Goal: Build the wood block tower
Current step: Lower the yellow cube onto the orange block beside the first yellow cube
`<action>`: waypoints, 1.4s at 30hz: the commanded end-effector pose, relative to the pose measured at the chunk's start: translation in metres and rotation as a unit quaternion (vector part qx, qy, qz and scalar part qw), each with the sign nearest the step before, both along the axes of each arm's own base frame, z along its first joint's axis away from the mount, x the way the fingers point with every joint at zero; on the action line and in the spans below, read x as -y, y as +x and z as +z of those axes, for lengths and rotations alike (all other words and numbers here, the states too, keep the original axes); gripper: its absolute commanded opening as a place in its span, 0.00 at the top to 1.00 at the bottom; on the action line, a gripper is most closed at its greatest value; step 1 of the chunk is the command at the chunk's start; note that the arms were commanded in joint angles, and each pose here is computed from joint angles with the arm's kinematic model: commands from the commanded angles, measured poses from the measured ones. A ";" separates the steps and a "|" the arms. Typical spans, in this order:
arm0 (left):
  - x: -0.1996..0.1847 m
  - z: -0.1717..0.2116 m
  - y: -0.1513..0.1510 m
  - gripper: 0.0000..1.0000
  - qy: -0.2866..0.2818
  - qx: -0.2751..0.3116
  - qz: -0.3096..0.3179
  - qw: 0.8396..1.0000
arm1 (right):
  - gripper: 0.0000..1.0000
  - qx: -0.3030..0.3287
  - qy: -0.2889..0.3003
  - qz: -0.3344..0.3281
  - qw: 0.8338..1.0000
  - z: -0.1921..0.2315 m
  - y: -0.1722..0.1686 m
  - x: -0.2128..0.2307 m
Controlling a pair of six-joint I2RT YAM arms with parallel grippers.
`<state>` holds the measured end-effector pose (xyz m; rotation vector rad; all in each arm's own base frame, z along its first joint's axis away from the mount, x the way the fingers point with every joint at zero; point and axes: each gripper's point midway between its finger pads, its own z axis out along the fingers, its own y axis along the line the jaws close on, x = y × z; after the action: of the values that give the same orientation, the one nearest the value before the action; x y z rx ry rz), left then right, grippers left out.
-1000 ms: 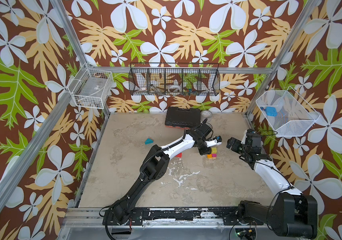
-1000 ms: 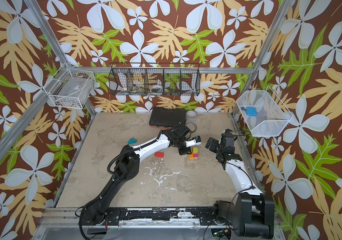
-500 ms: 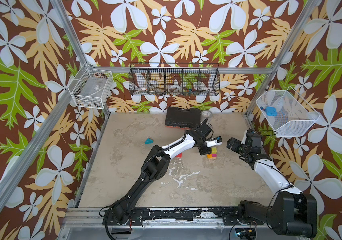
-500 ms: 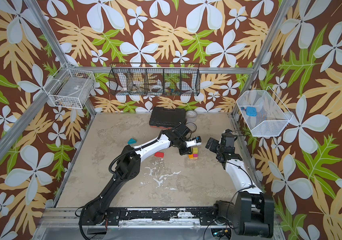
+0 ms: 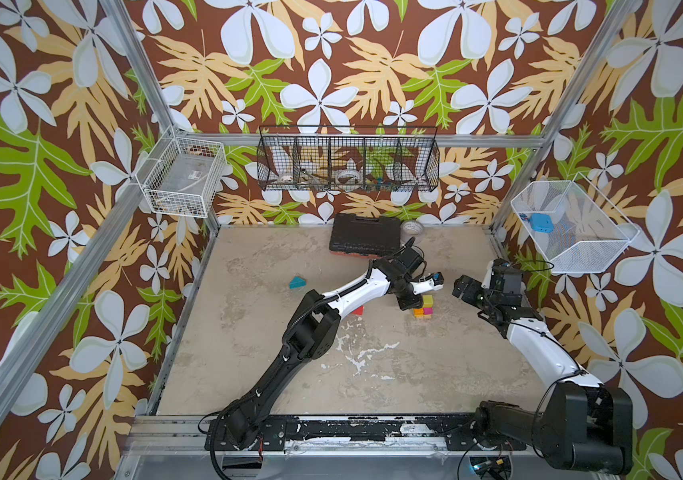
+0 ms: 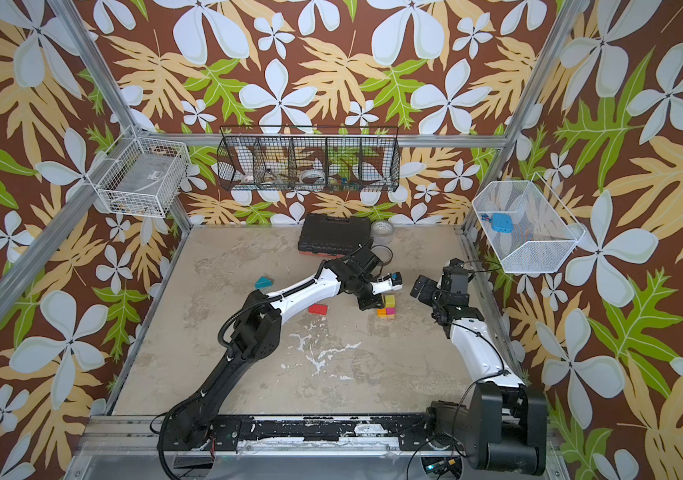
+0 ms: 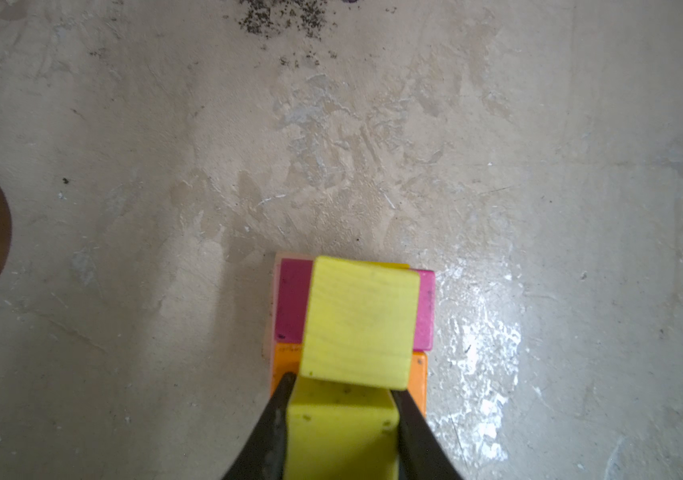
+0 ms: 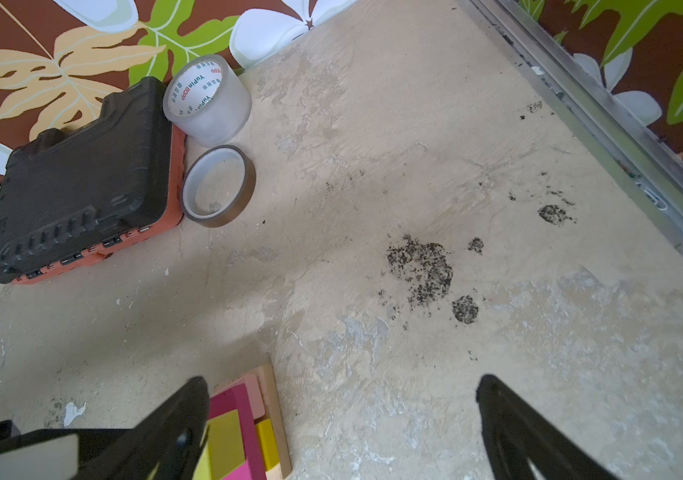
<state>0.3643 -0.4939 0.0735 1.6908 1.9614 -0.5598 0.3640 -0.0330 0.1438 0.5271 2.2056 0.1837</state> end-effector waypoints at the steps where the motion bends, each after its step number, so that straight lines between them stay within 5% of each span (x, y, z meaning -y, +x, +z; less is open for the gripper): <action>1: 0.000 0.002 0.003 0.78 -0.001 0.003 0.006 1.000 | 0.00 0.009 0.003 -0.001 1.000 0.006 0.004 0.000; 21: 0.004 0.019 0.006 0.70 -0.020 0.011 0.012 1.000 | 0.00 0.007 0.004 0.001 1.000 0.004 0.005 0.000; 24: 0.005 0.021 0.005 0.60 -0.025 0.010 0.009 1.000 | 0.00 0.006 0.005 0.000 1.000 0.003 0.005 0.000; 42: 0.009 0.055 0.000 0.58 -0.060 0.013 0.011 0.998 | 0.00 0.003 0.005 0.000 1.000 0.001 0.006 0.000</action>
<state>0.3659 -0.4997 0.1087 1.6306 1.9109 -0.5925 0.3662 -0.0325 0.1405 0.5285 2.2175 0.1925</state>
